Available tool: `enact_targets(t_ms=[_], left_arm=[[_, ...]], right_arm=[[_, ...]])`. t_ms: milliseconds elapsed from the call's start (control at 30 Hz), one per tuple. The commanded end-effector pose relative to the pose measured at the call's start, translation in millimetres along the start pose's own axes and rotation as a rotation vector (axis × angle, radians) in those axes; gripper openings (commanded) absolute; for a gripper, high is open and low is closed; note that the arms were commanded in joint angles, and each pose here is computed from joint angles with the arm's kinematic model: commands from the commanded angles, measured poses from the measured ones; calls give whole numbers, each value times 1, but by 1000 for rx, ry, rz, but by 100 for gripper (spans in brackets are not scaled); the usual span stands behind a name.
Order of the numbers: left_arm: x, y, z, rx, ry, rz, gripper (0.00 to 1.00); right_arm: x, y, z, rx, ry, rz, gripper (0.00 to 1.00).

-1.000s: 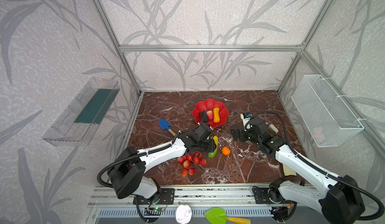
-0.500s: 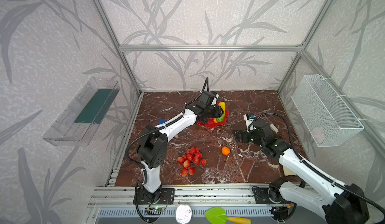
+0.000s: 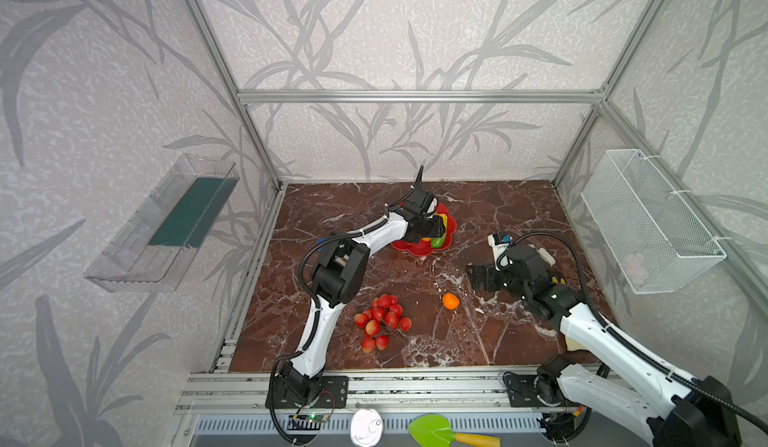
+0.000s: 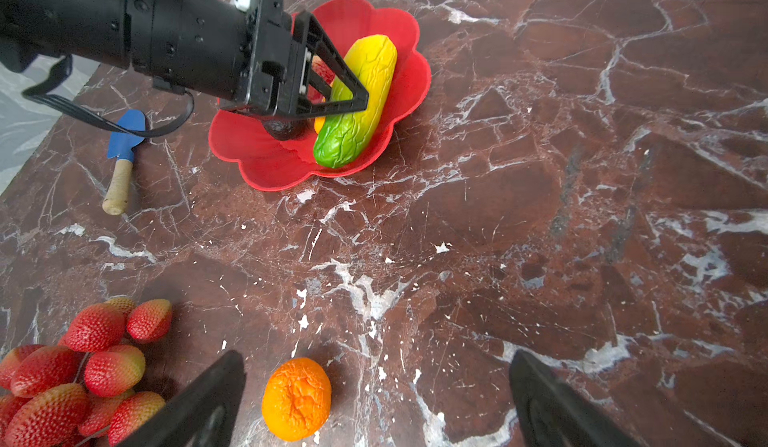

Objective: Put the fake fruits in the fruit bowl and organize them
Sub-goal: 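Place the papaya in the red bowl with the left gripper, then grasp the orange with the right gripper while the left gripper withdraws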

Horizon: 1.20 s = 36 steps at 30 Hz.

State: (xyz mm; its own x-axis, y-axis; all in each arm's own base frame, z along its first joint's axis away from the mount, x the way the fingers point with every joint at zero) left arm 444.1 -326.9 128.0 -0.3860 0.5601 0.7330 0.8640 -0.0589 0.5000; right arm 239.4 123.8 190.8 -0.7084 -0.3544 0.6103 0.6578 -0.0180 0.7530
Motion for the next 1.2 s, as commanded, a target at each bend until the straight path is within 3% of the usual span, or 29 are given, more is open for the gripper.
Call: enact_targets(t_ms=[0, 167, 333, 500, 767, 967, 1167], left_arm=[[11, 15, -9, -8, -30, -35, 57], [49, 35, -29, -55, -57, -123, 63], [115, 57, -50, -128, -62, -290, 67], [179, 55, -56, -185, -18, -465, 73], [252, -6, -9, -128, 160, -714, 84], [284, -62, 30, -44, 279, -744, 88], [301, -98, 55, 17, 340, -755, 90]], right_arm=[[-3, -5, -1, -9, 9, 24, 99], [-9, -10, 5, -6, 49, 68, 99], [-19, -25, 15, 3, 81, 140, 96], [-30, -44, 33, 32, 102, 210, 95], [-56, -75, 50, 57, 99, 312, 89], [-73, -95, 61, 51, 111, 408, 79], [-84, -104, 69, 66, 100, 436, 63]])
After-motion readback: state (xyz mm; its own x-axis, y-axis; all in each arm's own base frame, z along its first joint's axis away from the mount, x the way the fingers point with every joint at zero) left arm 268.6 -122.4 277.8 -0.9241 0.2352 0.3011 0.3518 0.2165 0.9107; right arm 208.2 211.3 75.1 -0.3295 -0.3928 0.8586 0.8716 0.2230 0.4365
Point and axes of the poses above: each gripper's point midway between its finger pads, its own x axis back along the fingers, its own z axis along the line the jaws close on, y = z × x, the point moved 6 cm from there along x, back along the fingers, and after that the axes turned 1 degree about -x, right-handed, at the moved point
